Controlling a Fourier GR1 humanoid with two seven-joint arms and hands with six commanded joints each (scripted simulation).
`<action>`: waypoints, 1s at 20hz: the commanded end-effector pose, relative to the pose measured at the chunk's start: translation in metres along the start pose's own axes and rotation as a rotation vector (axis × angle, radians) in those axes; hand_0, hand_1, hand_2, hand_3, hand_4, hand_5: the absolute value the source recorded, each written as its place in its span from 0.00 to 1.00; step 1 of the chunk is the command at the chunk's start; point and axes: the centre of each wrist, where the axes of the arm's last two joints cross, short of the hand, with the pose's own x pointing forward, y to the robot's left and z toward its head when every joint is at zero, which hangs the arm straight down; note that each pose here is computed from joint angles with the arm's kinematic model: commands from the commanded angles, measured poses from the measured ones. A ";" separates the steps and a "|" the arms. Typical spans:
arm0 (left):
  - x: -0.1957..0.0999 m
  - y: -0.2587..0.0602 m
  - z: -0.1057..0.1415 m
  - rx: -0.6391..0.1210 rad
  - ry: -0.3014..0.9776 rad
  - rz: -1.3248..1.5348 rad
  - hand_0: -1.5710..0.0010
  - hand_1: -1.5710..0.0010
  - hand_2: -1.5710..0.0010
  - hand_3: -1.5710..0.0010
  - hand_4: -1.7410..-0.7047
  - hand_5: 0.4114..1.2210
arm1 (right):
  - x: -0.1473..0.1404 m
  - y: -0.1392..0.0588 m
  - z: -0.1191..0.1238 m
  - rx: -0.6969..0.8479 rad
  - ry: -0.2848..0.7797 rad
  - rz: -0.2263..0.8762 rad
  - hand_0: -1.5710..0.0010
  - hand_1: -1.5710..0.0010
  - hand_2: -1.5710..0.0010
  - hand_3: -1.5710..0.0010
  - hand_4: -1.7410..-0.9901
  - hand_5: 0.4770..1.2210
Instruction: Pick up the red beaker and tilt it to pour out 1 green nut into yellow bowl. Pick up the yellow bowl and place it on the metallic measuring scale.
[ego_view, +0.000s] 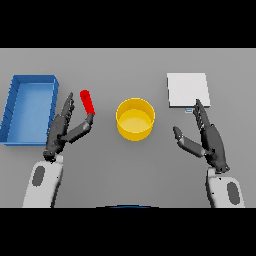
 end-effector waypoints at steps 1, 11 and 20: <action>-0.005 0.000 -0.007 0.005 0.005 -0.007 1.00 1.00 1.00 1.00 0.51 0.30 | 0.001 0.000 0.000 -0.003 0.004 -0.003 1.00 1.00 1.00 1.00 0.60 0.19; -0.008 -0.012 -0.066 0.013 -0.003 -0.054 1.00 1.00 1.00 1.00 0.50 0.28 | 0.004 0.000 -0.007 -0.018 0.007 0.029 1.00 1.00 1.00 1.00 0.58 0.21; -0.014 -0.027 -0.086 0.023 -0.031 0.003 0.90 0.91 0.89 0.92 0.36 0.41 | 0.001 -0.004 -0.010 -0.030 0.012 0.022 1.00 1.00 1.00 1.00 0.59 0.23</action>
